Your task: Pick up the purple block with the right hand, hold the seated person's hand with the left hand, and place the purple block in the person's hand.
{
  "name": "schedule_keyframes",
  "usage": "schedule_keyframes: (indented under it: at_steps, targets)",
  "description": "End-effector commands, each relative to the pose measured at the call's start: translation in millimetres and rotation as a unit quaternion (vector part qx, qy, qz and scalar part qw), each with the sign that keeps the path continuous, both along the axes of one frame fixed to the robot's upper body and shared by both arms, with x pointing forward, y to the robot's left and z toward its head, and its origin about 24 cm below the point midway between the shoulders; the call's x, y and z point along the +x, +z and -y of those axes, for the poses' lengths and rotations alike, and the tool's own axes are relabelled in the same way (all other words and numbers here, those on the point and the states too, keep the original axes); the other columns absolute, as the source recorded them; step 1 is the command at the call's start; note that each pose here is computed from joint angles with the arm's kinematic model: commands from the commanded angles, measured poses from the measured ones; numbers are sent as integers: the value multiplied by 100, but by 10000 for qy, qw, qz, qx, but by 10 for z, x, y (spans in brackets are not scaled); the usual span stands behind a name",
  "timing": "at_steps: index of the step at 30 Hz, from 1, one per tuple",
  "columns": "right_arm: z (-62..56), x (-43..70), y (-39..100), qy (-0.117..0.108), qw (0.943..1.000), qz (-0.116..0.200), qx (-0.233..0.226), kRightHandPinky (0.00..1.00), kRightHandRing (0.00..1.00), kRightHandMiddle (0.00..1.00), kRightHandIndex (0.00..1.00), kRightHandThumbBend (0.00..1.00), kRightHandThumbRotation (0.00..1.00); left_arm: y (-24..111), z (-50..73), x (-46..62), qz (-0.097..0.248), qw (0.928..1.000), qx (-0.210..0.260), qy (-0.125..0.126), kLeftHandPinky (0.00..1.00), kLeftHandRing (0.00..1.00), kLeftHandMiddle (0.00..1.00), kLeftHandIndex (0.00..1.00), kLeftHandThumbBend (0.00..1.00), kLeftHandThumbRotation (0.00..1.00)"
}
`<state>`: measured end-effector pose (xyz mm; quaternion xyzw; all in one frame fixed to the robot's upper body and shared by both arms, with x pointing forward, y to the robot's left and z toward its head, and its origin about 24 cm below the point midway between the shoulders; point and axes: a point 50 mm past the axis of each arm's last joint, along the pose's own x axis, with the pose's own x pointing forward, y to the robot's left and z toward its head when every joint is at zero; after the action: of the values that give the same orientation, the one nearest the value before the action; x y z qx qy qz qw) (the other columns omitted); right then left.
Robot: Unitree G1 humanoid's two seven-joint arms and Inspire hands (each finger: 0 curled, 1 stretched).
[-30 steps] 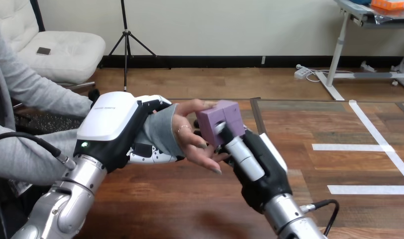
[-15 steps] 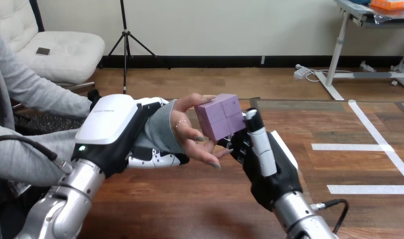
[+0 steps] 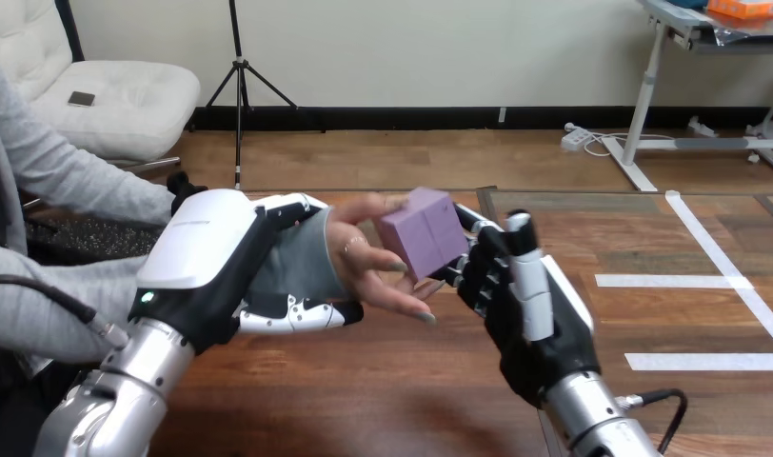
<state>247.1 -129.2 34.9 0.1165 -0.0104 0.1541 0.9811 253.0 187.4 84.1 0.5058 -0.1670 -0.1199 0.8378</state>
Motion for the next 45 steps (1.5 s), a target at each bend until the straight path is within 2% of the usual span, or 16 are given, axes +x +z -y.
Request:
schedule_keyframes:
  at_steps: [1,8,11,15,18,23,30,35,41,45]
  targets:
    - [47,65,169,-72,9987,486,129,83,81,81,84,100,97,173,-38,-45,274,9994,-207,-67,62,67,71,69,83,49]
    - [110,57,171,-145,9983,546,132,83,82,82,84,100,98,148,-85,-133,102,9984,-550,-113,62,69,72,70,84,50]
    - [139,51,171,-189,9982,520,233,83,82,83,84,100,98,133,-107,-175,30,9960,-886,-104,61,69,73,70,86,52]
    - [185,35,170,-285,9980,477,318,83,83,84,85,100,97,107,-142,-241,-12,9896,-1436,-72,60,69,73,70,93,56]
    - [218,22,169,-341,9979,454,317,83,83,84,85,100,97,98,-171,-283,-45,9861,-1657,-108,59,70,74,71,97,60]
    - [270,-2,164,-371,9980,408,315,84,85,86,86,100,99,91,-218,-343,-70,9810,-1933,-164,59,73,76,73,99,70]
    - [347,-49,129,-390,9979,357,372,85,86,86,87,100,100,66,-280,-418,34,9685,-2483,-176,59,74,77,75,100,79]
    - [385,-91,106,-407,9979,330,381,85,86,86,87,100,100,58,-307,-470,140,9642,-2640,-218,60,74,77,76,100,85]
    - [433,-156,75,-399,9980,284,407,85,86,86,87,100,100,26,-360,-523,103,9564,-2891,-412,62,77,80,79,100,90]
    - [464,-211,50,-404,9981,229,403,85,86,86,88,100,100,4,-387,-569,187,9550,-2938,-361,63,78,80,80,100,92]
